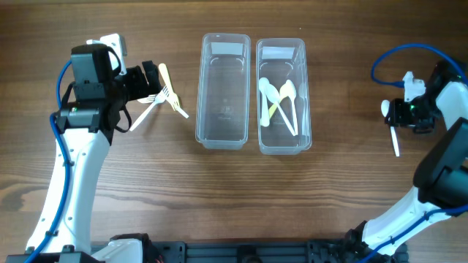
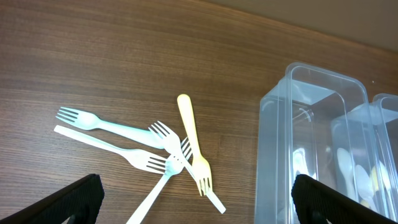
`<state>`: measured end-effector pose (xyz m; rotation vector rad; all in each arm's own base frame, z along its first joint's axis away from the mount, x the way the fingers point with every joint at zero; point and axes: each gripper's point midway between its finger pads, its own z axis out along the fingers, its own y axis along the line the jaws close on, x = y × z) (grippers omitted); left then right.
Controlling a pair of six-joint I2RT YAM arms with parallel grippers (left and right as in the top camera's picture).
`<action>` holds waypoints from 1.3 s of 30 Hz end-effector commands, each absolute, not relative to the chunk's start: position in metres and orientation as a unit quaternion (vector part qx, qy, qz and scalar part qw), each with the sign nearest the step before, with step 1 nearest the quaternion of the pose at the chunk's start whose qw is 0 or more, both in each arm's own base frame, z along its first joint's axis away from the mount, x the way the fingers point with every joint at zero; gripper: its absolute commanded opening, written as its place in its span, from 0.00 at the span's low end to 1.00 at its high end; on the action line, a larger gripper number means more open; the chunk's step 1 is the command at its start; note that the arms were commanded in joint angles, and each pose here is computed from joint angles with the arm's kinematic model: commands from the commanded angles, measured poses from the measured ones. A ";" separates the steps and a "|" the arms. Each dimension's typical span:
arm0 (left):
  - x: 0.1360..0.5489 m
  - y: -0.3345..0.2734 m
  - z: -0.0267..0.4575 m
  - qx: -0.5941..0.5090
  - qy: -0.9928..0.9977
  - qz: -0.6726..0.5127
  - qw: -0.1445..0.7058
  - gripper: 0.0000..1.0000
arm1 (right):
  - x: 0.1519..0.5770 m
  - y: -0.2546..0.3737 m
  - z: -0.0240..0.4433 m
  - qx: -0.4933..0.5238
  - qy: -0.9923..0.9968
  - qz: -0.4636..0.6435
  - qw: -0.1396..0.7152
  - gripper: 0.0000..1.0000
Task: Pack container
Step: 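Reach the right gripper to the last white spoon and grasp it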
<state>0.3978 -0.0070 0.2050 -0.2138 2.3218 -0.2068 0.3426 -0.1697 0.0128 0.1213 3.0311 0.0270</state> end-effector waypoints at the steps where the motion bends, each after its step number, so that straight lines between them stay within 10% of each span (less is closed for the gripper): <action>1: 0.401 -0.007 0.211 -0.086 0.910 -0.087 0.395 1.00 | 0.336 -0.171 -0.002 0.077 0.996 0.013 0.035 0.45; 19: 0.400 -0.007 0.211 -0.086 0.910 -0.087 0.395 1.00 | 0.328 -0.181 -0.005 0.144 0.989 -0.022 0.017 0.04; 33: 0.401 -0.007 0.211 -0.086 0.910 -0.087 0.396 1.00 | 0.393 -0.088 0.150 0.076 0.968 0.048 0.236 0.04; 39: 0.401 -0.007 0.211 -0.086 0.910 -0.087 0.395 1.00 | 0.374 -0.141 0.143 0.128 0.966 -0.087 0.208 0.33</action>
